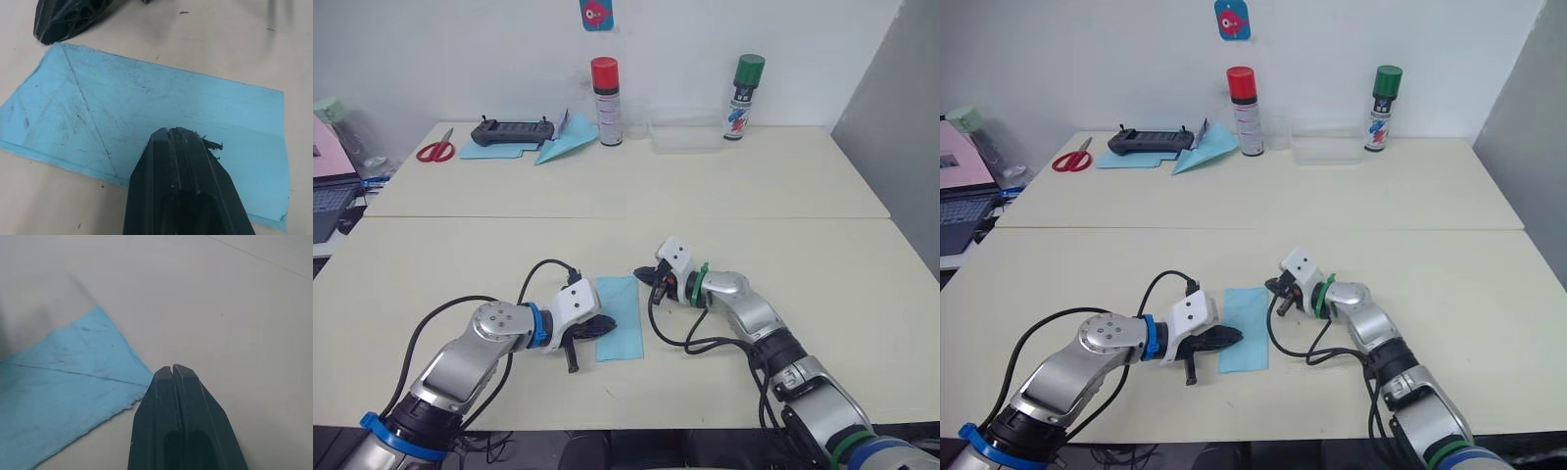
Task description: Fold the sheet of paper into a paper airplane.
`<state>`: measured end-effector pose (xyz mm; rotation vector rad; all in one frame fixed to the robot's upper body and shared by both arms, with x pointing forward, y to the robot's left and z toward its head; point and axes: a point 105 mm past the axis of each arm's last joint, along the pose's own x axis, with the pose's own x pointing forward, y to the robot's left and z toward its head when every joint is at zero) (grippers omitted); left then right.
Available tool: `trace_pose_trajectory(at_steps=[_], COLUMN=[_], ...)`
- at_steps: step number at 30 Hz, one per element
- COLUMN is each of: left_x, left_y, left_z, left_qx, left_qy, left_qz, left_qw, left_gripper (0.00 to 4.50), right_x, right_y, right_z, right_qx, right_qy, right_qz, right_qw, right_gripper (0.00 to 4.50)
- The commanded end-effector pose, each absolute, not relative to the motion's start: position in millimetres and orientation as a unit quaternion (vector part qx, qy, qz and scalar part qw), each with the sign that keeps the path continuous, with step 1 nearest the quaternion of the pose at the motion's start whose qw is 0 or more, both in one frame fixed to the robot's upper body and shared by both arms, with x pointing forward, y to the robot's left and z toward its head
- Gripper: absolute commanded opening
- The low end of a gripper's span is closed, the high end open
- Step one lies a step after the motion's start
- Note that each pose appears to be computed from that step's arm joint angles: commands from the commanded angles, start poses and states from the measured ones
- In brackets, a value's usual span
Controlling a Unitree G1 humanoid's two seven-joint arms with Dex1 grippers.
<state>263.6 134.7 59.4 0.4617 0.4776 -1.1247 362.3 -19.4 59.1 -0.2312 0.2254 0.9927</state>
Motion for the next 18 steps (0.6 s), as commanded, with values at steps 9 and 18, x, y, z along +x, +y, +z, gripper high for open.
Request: trace_pose_trajectory(at_steps=[9,18], left_x=[253.0,251.7], left_y=[152.0,150.2], left_z=[28.9,30.8], left_qx=[0.219,0.221], left_qy=[0.287,0.282], left_qz=[-0.519,-0.523], left_qw=[0.775,0.773], left_gripper=[0.0,0.0], right_x=[331.1,303.8], right_y=[-30.5,-11.4], right_z=[85.0,51.2], right_qx=[-0.066,-0.091], right_qy=[0.052,0.122], right_qz=[0.539,0.584], right_qw=[0.838,0.797], right_gripper=[0.03,0.03])
